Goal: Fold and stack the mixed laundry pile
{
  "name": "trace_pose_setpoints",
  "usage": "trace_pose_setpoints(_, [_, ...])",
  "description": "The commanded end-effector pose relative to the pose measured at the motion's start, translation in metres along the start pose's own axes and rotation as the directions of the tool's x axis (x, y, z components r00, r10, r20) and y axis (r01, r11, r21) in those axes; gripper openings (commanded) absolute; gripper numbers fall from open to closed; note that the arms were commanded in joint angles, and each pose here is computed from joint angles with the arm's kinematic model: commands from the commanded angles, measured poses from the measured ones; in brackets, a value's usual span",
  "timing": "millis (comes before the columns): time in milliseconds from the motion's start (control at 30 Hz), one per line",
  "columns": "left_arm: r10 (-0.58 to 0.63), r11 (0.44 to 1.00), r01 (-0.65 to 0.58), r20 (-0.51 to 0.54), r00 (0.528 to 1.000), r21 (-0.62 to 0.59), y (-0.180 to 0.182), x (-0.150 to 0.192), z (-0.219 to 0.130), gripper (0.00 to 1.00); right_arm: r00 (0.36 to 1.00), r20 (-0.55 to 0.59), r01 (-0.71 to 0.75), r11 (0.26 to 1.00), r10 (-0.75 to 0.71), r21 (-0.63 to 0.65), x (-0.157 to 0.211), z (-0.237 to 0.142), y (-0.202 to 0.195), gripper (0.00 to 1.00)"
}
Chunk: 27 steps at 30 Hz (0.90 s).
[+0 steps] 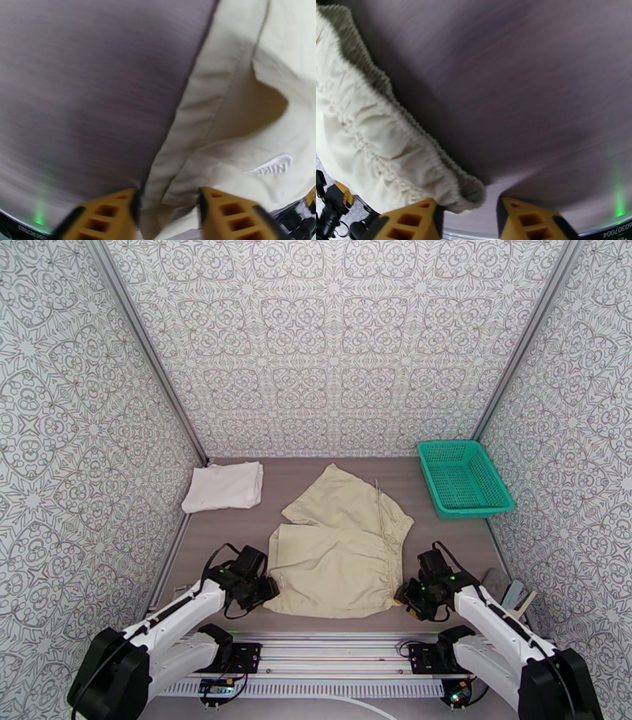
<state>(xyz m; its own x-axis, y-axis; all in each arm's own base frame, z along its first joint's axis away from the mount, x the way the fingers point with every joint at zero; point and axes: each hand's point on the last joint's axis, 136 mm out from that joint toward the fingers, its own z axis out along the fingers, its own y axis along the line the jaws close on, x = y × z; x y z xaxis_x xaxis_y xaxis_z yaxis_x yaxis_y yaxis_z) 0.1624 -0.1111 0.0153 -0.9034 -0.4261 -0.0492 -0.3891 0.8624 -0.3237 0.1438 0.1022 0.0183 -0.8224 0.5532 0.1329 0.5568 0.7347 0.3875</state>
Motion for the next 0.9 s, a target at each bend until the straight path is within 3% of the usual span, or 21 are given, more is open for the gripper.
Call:
trace_pose_setpoints(0, [0.050, 0.980, -0.055, 0.028, 0.998, 0.190, -0.046, -0.006, -0.005, 0.17, 0.996, 0.074, 0.055, 0.993, -0.047, -0.104, -0.015, -0.002, 0.027, 0.26])
trace_pose_setpoints(100, [0.058, 0.972, -0.080, 0.108, 0.993, 0.222, -0.055, -0.018, -0.019, 0.00, 0.994, 0.099, 0.063, 0.989, -0.050, -0.131, -0.016, -0.010, 0.032, 0.17])
trace_pose_setpoints(333, [0.110, 0.949, -0.175, 0.243, 0.964, 0.262, -0.078, -0.046, -0.068, 0.00, 0.986, 0.159, 0.077, 0.988, -0.056, -0.133, -0.019, -0.037, 0.039, 0.00])
trace_pose_setpoints(533, [0.138, 0.920, -0.256, 0.366, 0.920, 0.297, -0.106, -0.078, -0.117, 0.00, 0.974, 0.219, 0.093, 0.984, -0.059, -0.151, -0.022, -0.067, 0.051, 0.00])
trace_pose_setpoints(867, [0.167, 0.845, -0.419, 0.579, 0.798, 0.332, -0.187, -0.174, -0.195, 0.00, 0.902, 0.429, 0.120, 0.981, -0.044, -0.153, -0.062, -0.137, 0.089, 0.00])
